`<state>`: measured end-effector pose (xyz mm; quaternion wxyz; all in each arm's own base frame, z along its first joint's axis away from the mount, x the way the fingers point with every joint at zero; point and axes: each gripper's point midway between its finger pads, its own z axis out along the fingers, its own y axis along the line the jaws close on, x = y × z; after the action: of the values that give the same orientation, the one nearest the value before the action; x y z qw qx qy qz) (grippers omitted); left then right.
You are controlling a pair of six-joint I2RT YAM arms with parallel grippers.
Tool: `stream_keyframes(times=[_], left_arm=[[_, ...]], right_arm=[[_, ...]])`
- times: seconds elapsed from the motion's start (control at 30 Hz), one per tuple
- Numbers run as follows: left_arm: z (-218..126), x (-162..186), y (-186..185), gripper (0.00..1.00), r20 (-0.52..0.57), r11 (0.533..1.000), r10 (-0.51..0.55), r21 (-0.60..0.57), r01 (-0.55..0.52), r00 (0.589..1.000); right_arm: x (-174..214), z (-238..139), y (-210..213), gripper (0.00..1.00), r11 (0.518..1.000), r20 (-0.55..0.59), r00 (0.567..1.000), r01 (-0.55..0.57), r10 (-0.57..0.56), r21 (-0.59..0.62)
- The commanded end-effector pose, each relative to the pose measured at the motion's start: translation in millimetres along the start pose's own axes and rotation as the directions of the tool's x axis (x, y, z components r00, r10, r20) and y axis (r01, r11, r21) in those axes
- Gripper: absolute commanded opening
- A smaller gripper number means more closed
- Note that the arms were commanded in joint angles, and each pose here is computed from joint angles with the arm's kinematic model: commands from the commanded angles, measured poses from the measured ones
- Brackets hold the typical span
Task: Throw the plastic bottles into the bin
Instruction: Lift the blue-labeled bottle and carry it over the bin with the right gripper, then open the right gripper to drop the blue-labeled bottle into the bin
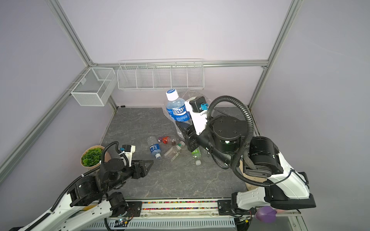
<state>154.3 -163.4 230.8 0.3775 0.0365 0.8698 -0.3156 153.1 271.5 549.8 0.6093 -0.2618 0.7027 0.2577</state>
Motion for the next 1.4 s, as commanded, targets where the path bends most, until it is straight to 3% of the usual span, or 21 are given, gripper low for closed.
stream_keyframes(times=[0.0, 0.57, 0.77, 0.97, 1.07, 1.13, 1.17, 1.2, 1.27, 1.33, 1.37], left_arm=[[-1, -4, -1, 0.83, 0.022, 1.000, -0.021, -0.004, 0.021, 1.000], [-1, -3, -2, 0.83, 0.021, 1.000, -0.018, -0.005, 0.019, 1.000], [-1, -3, -2, 0.83, 0.019, 1.000, -0.019, -0.003, 0.019, 1.000], [0, -4, -7, 0.83, 0.017, 1.000, -0.016, 0.007, 0.016, 1.000], [0, -3, -9, 0.83, 0.013, 1.000, -0.014, 0.013, 0.013, 1.000], [0, -3, -12, 0.83, 0.013, 1.000, -0.011, 0.018, 0.010, 1.000], [0, -3, -13, 0.83, 0.014, 1.000, -0.010, 0.020, 0.010, 1.000], [-1, -4, -15, 0.83, 0.014, 1.000, -0.006, 0.022, 0.006, 1.000], [-4, -4, -17, 0.83, 0.018, 1.000, 0.003, 0.023, -0.004, 1.000], [-7, -5, -19, 0.83, 0.025, 1.000, 0.015, 0.021, -0.015, 1.000], [-8, -4, -19, 0.83, 0.028, 1.000, 0.020, 0.017, -0.021, 0.999]], right_arm=[[-10, -1, -4, 0.24, 0.998, 0.030, 0.999, 0.044, -0.045, 0.034], [-25, -10, -16, 0.19, 0.996, 0.081, 0.995, 0.045, -0.051, 0.078], [-33, -2, -31, 0.21, 0.984, 0.086, 0.992, 0.074, -0.089, 0.161], [-17, 37, -75, 0.21, 0.980, 0.013, 1.000, -0.015, 0.013, 0.197], [17, 79, -105, 0.21, 0.974, -0.089, 0.990, -0.092, 0.113, 0.208], [51, 115, -129, 0.22, 0.965, -0.194, 0.961, -0.156, 0.197, 0.209], [73, 133, -144, 0.29, 0.956, -0.260, 0.931, -0.202, 0.255, 0.214], [97, 149, -158, 0.43, 0.944, -0.344, 0.888, -0.237, 0.306, 0.229], [127, 159, -177, 0.77, 0.925, -0.458, 0.819, -0.213, 0.345, 0.316], [129, 159, -178, 0.92, 0.926, -0.482, 0.819, -0.145, 0.311, 0.350], [122, 157, -175, 0.90, 0.927, -0.461, 0.841, -0.118, 0.284, 0.356]])
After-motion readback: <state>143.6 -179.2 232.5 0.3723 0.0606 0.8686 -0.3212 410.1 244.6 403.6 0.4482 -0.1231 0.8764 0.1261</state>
